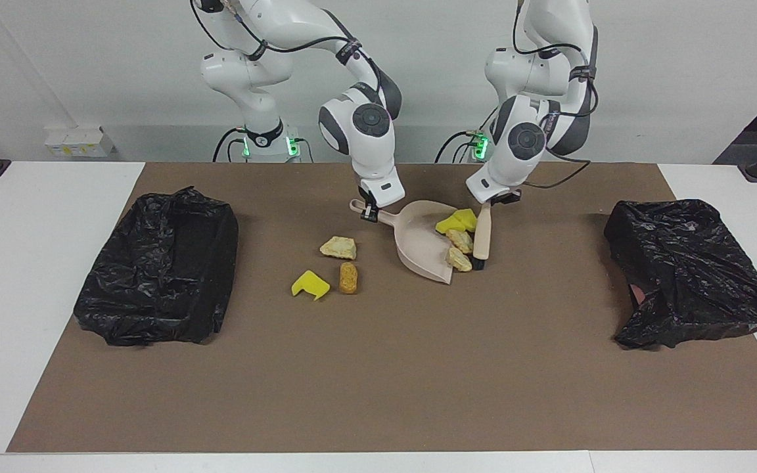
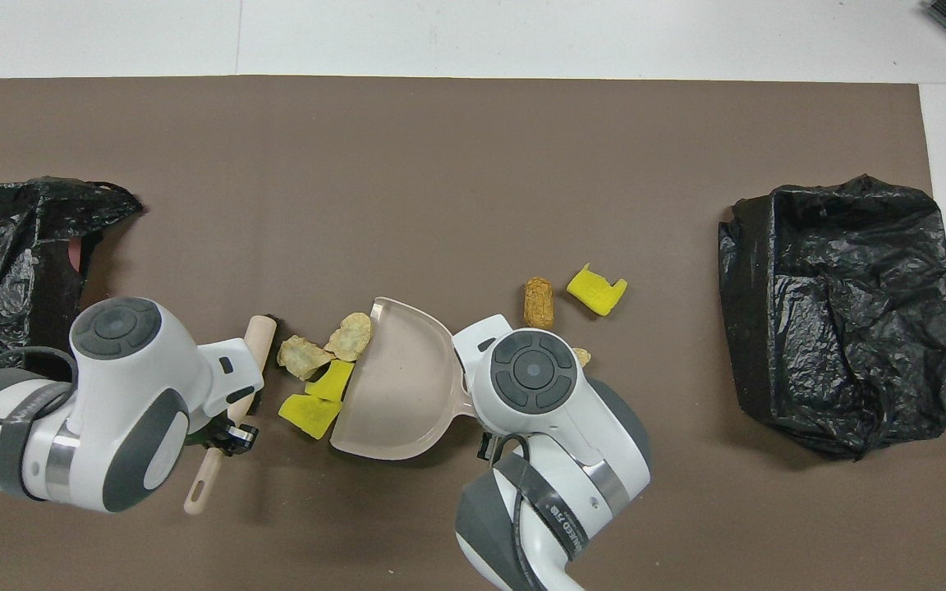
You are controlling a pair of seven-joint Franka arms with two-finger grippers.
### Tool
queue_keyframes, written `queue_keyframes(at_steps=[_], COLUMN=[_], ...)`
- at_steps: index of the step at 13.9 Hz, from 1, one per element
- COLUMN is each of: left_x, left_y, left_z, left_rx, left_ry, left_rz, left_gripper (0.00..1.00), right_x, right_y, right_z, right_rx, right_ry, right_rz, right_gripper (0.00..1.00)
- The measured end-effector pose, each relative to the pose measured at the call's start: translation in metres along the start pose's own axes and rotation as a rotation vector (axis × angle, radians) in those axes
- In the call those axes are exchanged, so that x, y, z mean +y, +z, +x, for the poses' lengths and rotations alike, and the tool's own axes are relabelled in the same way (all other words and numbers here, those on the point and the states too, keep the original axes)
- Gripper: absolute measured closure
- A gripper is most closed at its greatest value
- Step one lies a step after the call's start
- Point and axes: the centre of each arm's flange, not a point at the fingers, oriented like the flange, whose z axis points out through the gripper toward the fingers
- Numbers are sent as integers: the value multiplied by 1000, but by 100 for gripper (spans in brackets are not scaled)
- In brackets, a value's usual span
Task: Sweep and dump trash in bin
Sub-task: 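Sweep the scraps into the dustpan with the left gripper's brush, then carry the dustpan to the nearby bag and tip it with the right gripper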
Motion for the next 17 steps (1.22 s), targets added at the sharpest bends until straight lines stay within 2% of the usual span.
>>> queue_keyframes(at_steps=[4,7,9,14,17], left_x=[63,64,51,-27,-57], left_y=[1,-9,-26,-85,-93], left_z=[-7,-5,1,16,13], left_rx=[33,37,41,92,100], left_ry=[37,34,6,-131,-187], left_rz=[-22,-29,-45,-87,-105], left_gripper=[74,74,74,74,74], right_x=[0,0,0,1,5], right_y=[0,0,0,-2,-23], right_z=[0,0,0,1,-5], right_rx=[0,0,0,2,2], right_ry=[0,0,0,0,14], right_rz=[0,0,0,-1,-15], right_gripper=[68,68,68,68,68])
